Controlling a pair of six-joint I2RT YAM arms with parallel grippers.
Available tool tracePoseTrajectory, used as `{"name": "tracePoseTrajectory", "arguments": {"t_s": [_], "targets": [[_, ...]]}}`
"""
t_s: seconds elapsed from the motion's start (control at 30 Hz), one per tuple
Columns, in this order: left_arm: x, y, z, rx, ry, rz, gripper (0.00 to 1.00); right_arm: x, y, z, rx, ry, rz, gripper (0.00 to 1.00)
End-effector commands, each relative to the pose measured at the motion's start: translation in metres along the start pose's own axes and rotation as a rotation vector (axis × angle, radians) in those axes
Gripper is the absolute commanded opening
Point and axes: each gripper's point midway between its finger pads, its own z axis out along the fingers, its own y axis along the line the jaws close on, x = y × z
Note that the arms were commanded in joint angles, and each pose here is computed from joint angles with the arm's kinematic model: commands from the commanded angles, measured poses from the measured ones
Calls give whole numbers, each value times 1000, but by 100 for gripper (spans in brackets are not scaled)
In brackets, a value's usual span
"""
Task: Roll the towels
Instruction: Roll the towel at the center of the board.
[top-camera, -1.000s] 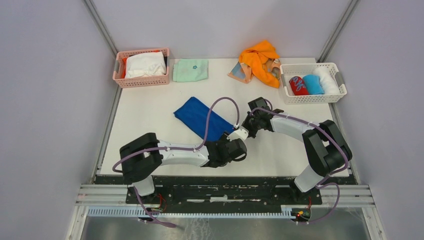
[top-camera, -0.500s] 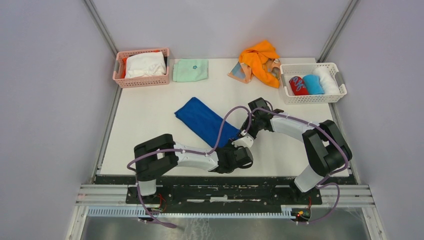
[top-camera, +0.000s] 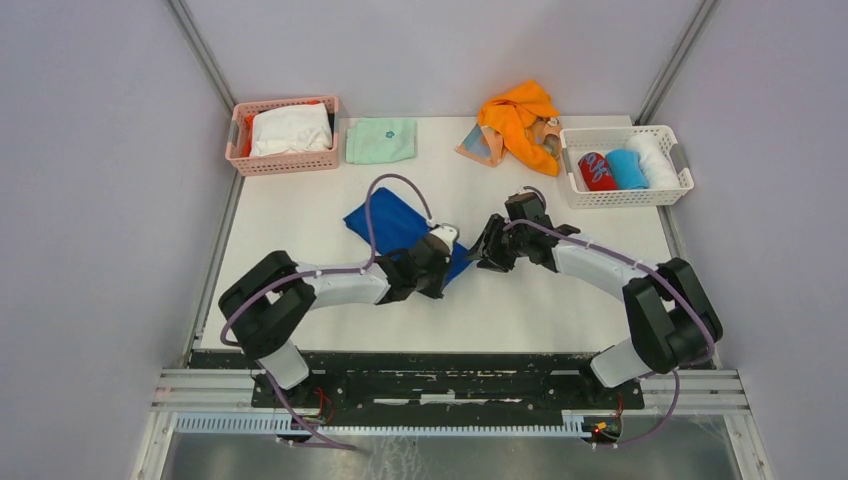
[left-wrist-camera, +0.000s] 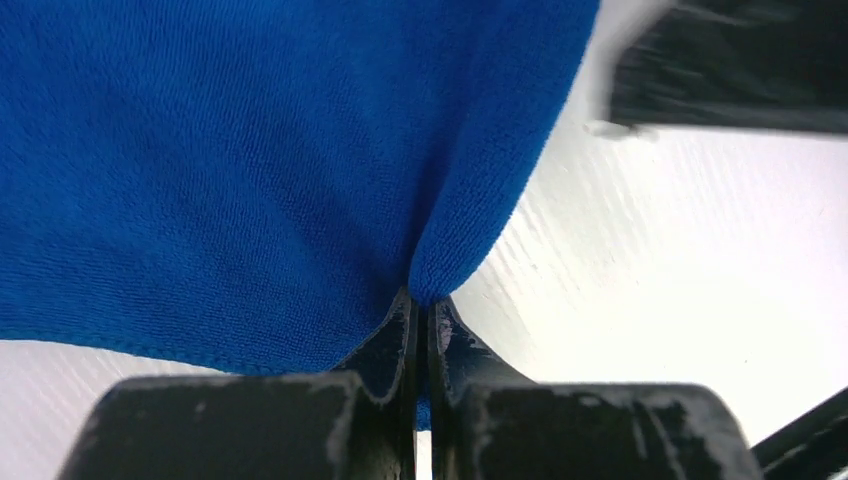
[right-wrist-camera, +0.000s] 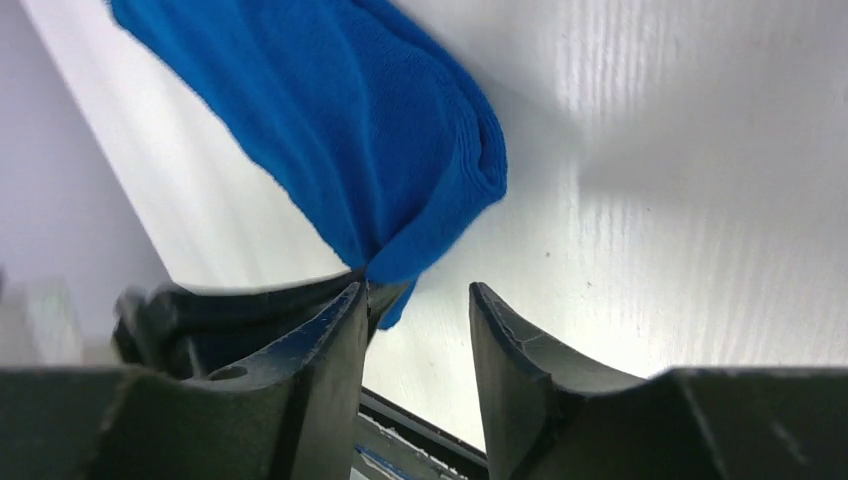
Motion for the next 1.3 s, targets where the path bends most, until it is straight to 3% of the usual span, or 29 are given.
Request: {"name": "tracePoseTrajectory", "arguments": {"t_s": [0.0,0.2,0.4,0.57,0.8,1.13,1.27], "targets": [[-9,-25,-6,304,38,-245,3,-17,25,-17,-164,-108,-89,51],[5,-13,8,447,152,-523,3,-12,15,-12,-209,-131,-111,50],[9,8,14,446,183,-703,3,-4,-3,11,-185,-95,-127,44],[15,14,18,435,211,-748,3,-5,7,27,-255,-78,-125,45],[23,23,21,390,226,-772,3,-12,29,30,-357,-90,-135,56],[27,26,22,359,236,-774,3,-13,16,51,-310,-69,-97,54],[28,27,23,354,238,-787,3,-14,28,43,-383,-72,-84,53]]}}
